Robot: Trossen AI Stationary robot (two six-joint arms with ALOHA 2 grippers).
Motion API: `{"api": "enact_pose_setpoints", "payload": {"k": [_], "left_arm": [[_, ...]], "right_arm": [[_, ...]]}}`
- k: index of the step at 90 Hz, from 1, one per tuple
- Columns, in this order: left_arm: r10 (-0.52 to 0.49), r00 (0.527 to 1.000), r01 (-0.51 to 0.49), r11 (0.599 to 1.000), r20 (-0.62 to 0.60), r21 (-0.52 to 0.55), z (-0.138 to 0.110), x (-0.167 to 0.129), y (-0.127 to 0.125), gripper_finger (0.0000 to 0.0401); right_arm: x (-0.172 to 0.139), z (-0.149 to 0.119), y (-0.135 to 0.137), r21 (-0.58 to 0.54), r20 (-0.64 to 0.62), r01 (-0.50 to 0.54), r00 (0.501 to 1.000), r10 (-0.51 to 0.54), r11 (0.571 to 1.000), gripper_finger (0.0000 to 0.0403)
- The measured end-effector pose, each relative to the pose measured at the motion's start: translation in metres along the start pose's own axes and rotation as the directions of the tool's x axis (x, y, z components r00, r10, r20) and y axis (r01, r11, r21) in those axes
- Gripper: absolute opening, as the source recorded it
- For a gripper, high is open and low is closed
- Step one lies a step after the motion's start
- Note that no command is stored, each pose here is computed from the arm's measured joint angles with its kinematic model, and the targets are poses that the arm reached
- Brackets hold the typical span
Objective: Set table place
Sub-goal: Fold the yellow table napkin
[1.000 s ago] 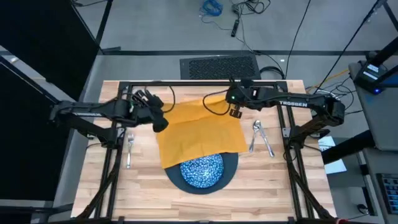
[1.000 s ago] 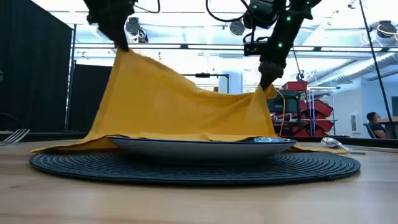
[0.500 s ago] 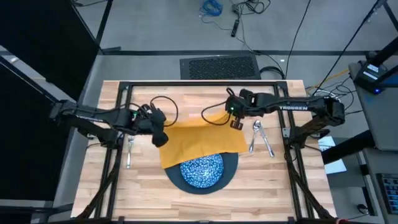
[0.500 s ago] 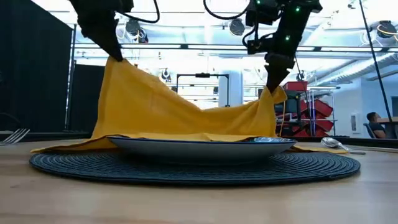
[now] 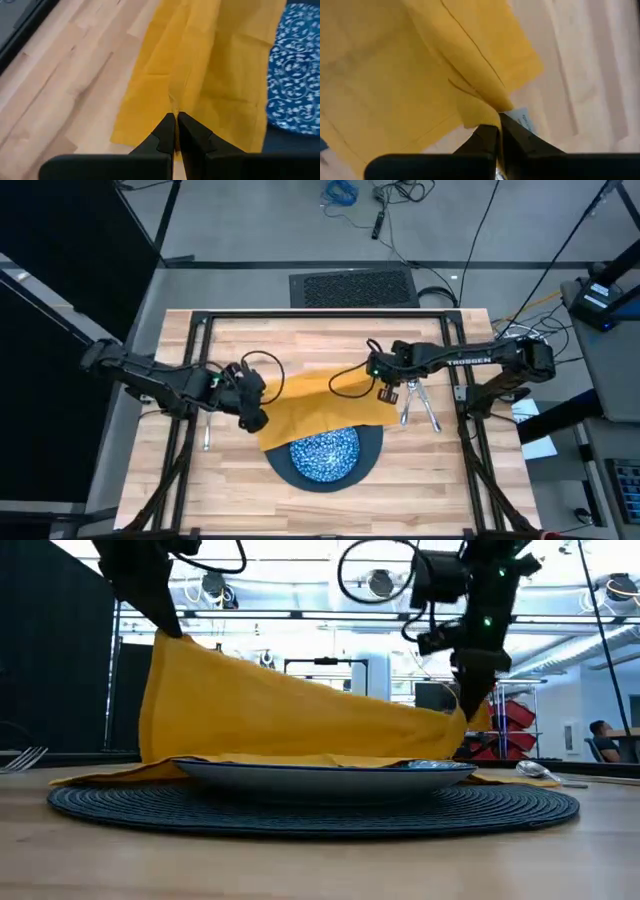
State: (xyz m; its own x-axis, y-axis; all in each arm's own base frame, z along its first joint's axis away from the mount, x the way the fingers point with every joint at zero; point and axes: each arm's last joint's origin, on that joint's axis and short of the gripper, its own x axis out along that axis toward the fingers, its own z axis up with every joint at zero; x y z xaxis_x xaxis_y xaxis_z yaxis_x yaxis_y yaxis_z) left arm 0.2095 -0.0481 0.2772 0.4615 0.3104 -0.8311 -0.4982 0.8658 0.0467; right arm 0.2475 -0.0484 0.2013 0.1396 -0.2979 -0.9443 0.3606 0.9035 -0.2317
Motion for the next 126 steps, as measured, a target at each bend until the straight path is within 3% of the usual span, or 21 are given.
{"api": "enact_pose_setpoints", "payload": {"k": [13, 51, 61, 94, 114, 126], "left_arm": [[0.009, 1.0, -0.008, 1.0, -0.023, 0.02, -0.001, 0.009, -0.009, 0.0], [0.012, 0.991, 0.0, 0.996, -0.132, 0.09, -0.007, 0.047, -0.039, 0.0], [0.011, 0.991, 0.003, 0.995, -0.131, 0.105, -0.006, 0.047, -0.039, 0.0], [0.01, 0.991, 0.005, 0.993, -0.134, 0.117, -0.007, 0.047, -0.04, 0.0], [0.012, 0.99, 0.008, 0.991, -0.144, 0.137, -0.012, 0.043, -0.042, 0.0], [0.011, 0.99, 0.008, 0.991, -0.143, 0.136, -0.012, 0.043, -0.041, 0.0]], "right_arm": [[0.006, -0.002, 0.006, 0.007, 0.026, -0.054, 0.998, 0.053, 0.999, 0.0], [0.001, -0.007, 0.024, -0.08, 0.02, -0.068, 0.997, 0.069, 0.995, 0.0009], [0.001, -0.008, 0.025, -0.106, 0.02, -0.068, 0.997, 0.071, 0.992, 0.0038], [0.001, -0.005, 0.025, -0.118, 0.045, -0.063, 0.997, 0.068, 0.991, 0.0191], [0.002, -0.004, 0.019, -0.172, 0.054, 0.021, 0.998, -0.012, 0.985, 0.0212], [0.005, 0.0, 0.009, -0.136, 0.068, 0.052, 0.997, -0.043, 0.989, 0.0213]]}}
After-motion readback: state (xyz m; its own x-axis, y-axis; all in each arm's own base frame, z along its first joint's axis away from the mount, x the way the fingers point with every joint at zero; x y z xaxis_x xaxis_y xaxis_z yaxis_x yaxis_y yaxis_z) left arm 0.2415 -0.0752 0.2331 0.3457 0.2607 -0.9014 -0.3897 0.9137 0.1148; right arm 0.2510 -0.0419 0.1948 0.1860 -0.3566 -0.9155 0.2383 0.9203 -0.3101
